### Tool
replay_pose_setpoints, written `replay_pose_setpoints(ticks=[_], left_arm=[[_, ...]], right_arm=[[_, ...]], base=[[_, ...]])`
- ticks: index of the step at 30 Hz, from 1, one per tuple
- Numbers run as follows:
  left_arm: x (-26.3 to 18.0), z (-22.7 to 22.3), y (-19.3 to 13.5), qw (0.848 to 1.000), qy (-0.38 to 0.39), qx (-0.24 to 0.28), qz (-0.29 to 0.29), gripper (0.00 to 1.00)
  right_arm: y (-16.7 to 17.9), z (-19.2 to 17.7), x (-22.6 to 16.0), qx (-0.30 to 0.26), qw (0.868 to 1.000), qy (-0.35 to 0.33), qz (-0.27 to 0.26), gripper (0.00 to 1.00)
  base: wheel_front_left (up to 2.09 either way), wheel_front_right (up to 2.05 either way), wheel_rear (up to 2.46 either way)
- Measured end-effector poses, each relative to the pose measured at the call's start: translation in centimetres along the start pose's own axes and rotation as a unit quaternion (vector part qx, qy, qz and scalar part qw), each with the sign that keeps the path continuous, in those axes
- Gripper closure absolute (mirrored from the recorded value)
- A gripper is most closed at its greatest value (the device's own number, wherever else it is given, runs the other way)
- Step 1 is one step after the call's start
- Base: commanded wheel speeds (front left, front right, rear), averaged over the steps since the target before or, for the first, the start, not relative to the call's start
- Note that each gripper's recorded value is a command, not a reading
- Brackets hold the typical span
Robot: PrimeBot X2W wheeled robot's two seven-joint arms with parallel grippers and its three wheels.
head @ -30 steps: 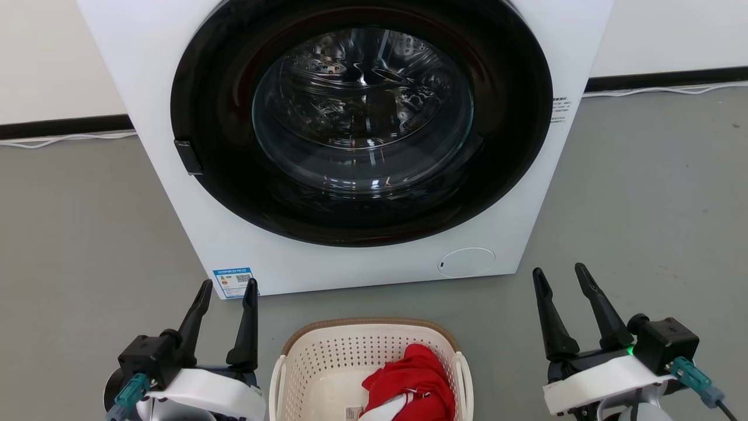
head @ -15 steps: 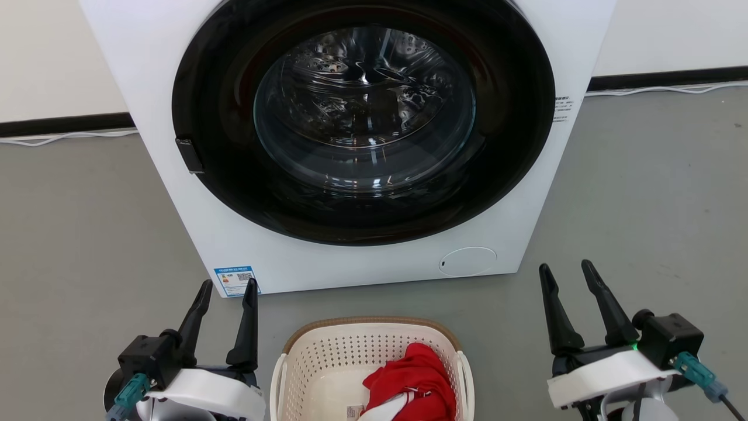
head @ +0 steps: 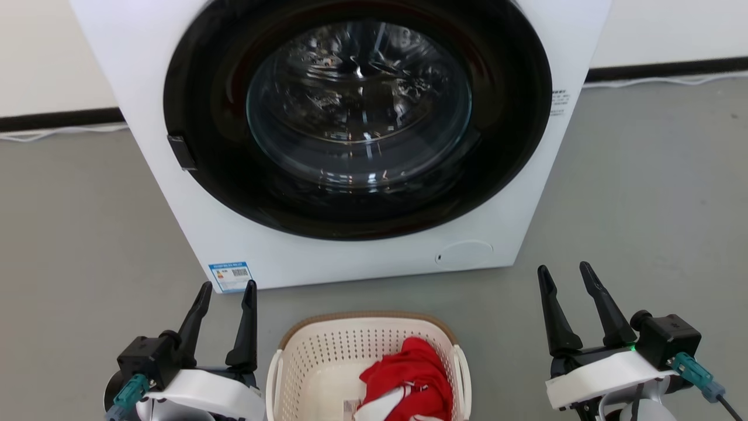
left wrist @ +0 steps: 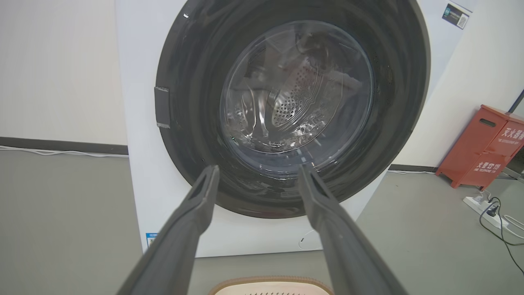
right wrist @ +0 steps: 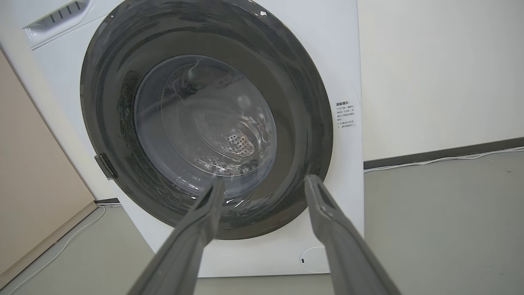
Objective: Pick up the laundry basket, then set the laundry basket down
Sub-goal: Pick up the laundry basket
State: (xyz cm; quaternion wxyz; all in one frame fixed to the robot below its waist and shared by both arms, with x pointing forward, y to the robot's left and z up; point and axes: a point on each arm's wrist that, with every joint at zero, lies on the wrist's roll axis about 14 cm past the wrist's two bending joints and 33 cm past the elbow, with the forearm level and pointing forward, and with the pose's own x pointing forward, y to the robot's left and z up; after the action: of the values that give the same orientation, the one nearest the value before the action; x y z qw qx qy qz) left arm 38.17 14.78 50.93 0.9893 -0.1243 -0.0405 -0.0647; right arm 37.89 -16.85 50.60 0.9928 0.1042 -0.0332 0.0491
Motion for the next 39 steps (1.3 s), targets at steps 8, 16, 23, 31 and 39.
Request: replay_pose_setpoints(ticks=[8,16,23,31,39], left_arm=[[2.0,-1.7,0.4,1.0,0.02,-0.008,0.003,0.0],[3.9,-5.2,1.2,0.998,0.061,-0.012,0.01,0.0],[6.0,-8.6,2.0,0.995,0.099,-0.013,0.017,0.0],[7.7,-13.4,2.9,0.988,0.151,-0.022,0.025,0.0],[7.3,-18.3,3.8,0.975,0.216,-0.025,0.032,0.0]], right_arm=[[-0.9,-1.9,1.0,0.005,1.0,0.027,-0.013,0.0],[-1.7,-5.3,2.6,0.015,0.997,0.072,-0.022,0.0],[-2.3,-8.8,4.4,0.022,0.993,0.117,-0.024,0.0],[-2.9,-13.5,6.0,0.033,0.984,0.172,-0.029,0.0],[-3.0,-18.6,5.9,0.045,0.969,0.239,-0.033,0.0]], base=[[0.0,0.0,0.0],[0.0,0.0,0.0],[0.0,0.0,0.0],[0.0,0.0,0.0],[0.0,0.0,0.0]])
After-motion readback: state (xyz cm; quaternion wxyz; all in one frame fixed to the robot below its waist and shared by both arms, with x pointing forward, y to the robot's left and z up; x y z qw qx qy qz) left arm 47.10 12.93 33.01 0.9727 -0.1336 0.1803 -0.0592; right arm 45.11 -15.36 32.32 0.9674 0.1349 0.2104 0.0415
